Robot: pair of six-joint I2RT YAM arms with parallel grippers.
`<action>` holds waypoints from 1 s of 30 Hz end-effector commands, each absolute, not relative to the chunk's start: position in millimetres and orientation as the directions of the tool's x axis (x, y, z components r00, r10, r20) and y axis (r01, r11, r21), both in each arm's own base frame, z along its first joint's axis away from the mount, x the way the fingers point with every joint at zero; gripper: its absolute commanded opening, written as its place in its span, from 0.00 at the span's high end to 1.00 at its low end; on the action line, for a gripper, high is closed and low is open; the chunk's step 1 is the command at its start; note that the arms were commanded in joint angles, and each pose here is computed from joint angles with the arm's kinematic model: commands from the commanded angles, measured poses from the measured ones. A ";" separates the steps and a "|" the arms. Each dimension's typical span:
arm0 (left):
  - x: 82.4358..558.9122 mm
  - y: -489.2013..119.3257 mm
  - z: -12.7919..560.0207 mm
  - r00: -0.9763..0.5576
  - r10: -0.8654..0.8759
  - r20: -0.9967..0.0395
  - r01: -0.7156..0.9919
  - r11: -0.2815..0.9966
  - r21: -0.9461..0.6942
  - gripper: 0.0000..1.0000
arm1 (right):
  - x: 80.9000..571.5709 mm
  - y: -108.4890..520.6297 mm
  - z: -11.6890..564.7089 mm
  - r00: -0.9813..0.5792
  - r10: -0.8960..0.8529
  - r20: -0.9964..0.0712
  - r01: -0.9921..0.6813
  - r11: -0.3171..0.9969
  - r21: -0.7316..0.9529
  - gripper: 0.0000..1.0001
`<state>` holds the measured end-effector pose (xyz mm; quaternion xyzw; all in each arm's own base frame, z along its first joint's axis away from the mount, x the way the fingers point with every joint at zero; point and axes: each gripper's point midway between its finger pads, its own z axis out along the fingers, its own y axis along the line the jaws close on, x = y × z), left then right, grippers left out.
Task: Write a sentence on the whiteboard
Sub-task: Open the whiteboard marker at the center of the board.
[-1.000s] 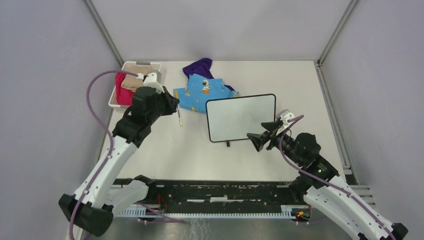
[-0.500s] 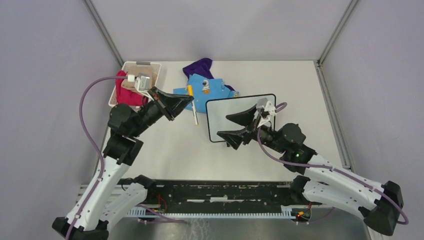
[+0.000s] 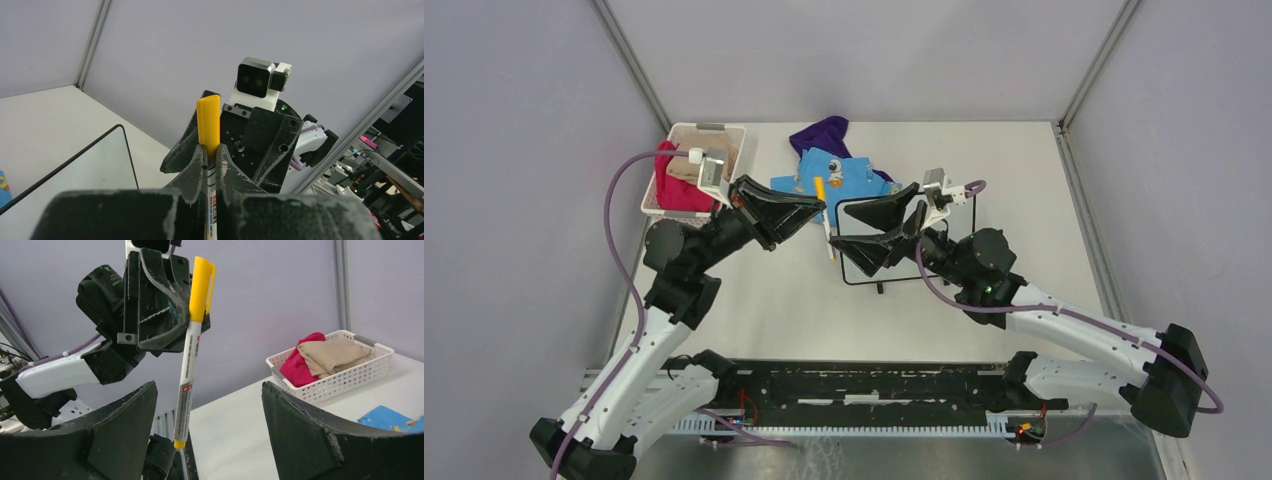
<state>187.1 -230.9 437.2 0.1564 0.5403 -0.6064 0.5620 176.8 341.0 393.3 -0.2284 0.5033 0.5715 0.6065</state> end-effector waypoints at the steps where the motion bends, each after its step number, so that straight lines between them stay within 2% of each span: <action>1: 169.1 -231.2 457.3 -0.299 -0.529 -0.794 0.889 0.148 -0.434 0.98 | 167.4 344.8 434.1 -0.174 0.551 -0.816 -0.941 0.150 0.302 0.19; 6: 168.1 -232.0 457.7 -0.301 -0.530 -0.793 0.889 0.144 -0.434 0.98 | 164.7 353.1 436.3 -0.213 0.542 -0.813 -0.942 0.107 0.319 0.25; 14: 164.9 -236.5 457.4 -0.303 -0.522 -0.798 0.895 0.133 -0.426 0.98 | 160.0 362.3 436.5 -0.259 0.521 -0.813 -0.941 0.054 0.335 0.48; 17: 162.7 -236.7 457.4 -0.301 -0.520 -0.799 0.897 0.129 -0.422 0.98 | 159.4 363.6 433.8 -0.262 0.511 -0.819 -0.941 0.051 0.333 0.64; 20: 159.6 -235.4 459.4 -0.296 -0.523 -0.800 0.901 0.125 -0.416 0.97 | 158.3 362.8 429.2 -0.234 0.489 -0.840 -0.950 0.069 0.305 0.84; 21: 157.2 -235.2 460.9 -0.298 -0.521 -0.800 0.903 0.118 -0.413 0.91 | 158.1 361.5 428.1 -0.217 0.480 -0.850 -0.954 0.082 0.290 0.91; 22: 153.8 -235.5 462.4 -0.304 -0.515 -0.801 0.906 0.105 -0.411 0.72 | 159.7 360.6 425.1 -0.192 0.463 -0.865 -0.957 0.105 0.269 0.98; 23: 150.0 -235.8 464.5 -0.307 -0.509 -0.804 0.910 0.091 -0.406 0.63 | 160.1 359.0 423.6 -0.175 0.447 -0.877 -0.959 0.123 0.254 1.00; 25: 144.2 -235.2 469.0 -0.310 -0.505 -0.805 0.914 0.073 -0.398 0.38 | 159.3 355.8 421.0 -0.129 0.414 -0.901 -0.967 0.150 0.207 1.00; 27: 140.9 -233.6 472.8 -0.309 -0.506 -0.806 0.916 0.070 -0.395 0.29 | 157.4 353.5 418.1 -0.096 0.383 -0.919 -0.972 0.165 0.170 1.00; 30: 137.5 -234.0 477.6 -0.311 -0.498 -0.810 0.919 0.058 -0.389 0.25 | 154.5 350.2 415.3 -0.063 0.354 -0.933 -0.976 0.173 0.132 1.00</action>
